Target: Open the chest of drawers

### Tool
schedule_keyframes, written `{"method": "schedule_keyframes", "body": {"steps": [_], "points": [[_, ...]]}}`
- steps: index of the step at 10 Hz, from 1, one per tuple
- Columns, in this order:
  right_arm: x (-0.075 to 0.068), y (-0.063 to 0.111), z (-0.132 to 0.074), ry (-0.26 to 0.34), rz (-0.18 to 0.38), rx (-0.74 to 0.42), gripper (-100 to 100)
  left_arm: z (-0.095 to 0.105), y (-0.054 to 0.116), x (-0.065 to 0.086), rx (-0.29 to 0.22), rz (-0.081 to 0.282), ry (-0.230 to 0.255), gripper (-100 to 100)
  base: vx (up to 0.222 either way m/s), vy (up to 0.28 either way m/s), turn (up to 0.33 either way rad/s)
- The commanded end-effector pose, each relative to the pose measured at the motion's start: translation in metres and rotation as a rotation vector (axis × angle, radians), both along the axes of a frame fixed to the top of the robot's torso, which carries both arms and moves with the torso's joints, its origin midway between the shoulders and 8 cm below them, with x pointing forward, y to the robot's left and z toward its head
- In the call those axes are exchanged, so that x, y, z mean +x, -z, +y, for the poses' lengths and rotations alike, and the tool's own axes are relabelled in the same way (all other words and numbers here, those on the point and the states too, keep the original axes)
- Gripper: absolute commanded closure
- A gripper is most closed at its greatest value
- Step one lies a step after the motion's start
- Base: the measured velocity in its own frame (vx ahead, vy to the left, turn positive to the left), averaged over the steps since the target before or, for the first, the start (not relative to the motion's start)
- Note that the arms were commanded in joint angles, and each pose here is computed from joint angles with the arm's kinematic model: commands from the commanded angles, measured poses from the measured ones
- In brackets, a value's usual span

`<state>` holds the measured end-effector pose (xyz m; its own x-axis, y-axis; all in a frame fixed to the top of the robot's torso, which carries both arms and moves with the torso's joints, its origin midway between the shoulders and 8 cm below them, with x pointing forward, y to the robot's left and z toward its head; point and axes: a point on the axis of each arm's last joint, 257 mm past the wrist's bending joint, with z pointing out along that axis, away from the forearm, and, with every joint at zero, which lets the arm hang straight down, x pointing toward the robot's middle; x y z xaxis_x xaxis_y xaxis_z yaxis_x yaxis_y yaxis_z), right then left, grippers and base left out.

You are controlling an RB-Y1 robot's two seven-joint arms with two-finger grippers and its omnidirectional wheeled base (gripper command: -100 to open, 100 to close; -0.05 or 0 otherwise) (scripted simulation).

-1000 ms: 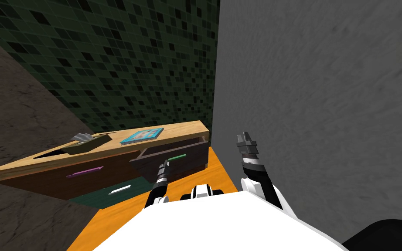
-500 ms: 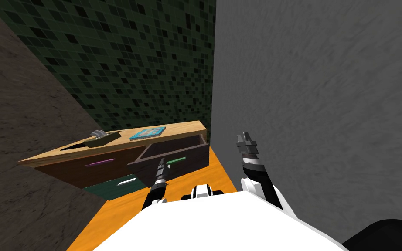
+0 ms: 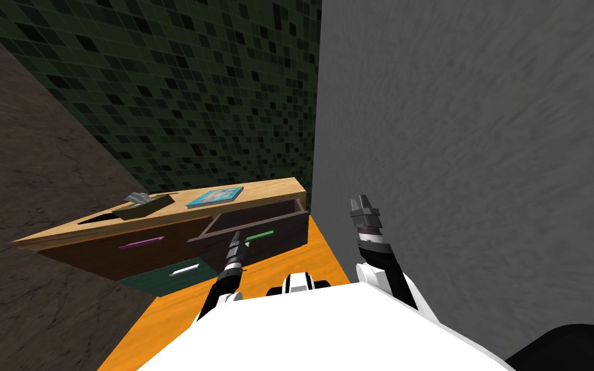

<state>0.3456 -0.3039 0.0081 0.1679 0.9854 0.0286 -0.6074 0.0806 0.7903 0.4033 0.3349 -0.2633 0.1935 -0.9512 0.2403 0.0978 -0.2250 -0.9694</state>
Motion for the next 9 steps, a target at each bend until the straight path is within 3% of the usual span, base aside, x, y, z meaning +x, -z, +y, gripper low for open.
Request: {"method": "schedule_keyframes", "body": {"steps": [1, 2, 3, 4, 9], "points": [[0.000, 0.000, 0.000, 0.000, 0.000, 0.000, 0, 0.002, -0.014, -0.003, -0.001, 0.001, 0.003, -100, 0.003, -0.018, 0.006], [0.000, 0.000, 0.000, 0.000, 0.000, 0.000, 0, 0.003, -0.018, -0.004, -0.002, 0.005, 0.005, -100, 0.006, -0.017, 0.001], [0.000, 0.000, 0.000, 0.000, 0.000, 0.000, 0, 0.003, -0.007, -0.006, -0.005, 0.025, 0.003, -100, 0.007, -0.004, 0.004], [0.000, 0.000, 0.000, 0.000, 0.000, 0.000, 0, 0.003, -0.005, -0.007, -0.006, 0.032, 0.003, 0, 0.000, 0.000, 0.000], [0.000, 0.000, 0.000, 0.000, 0.000, 0.000, 0, 0.004, 0.002, -0.009, -0.008, 0.048, 0.002, 0, 0.000, 0.000, 0.000]]}}
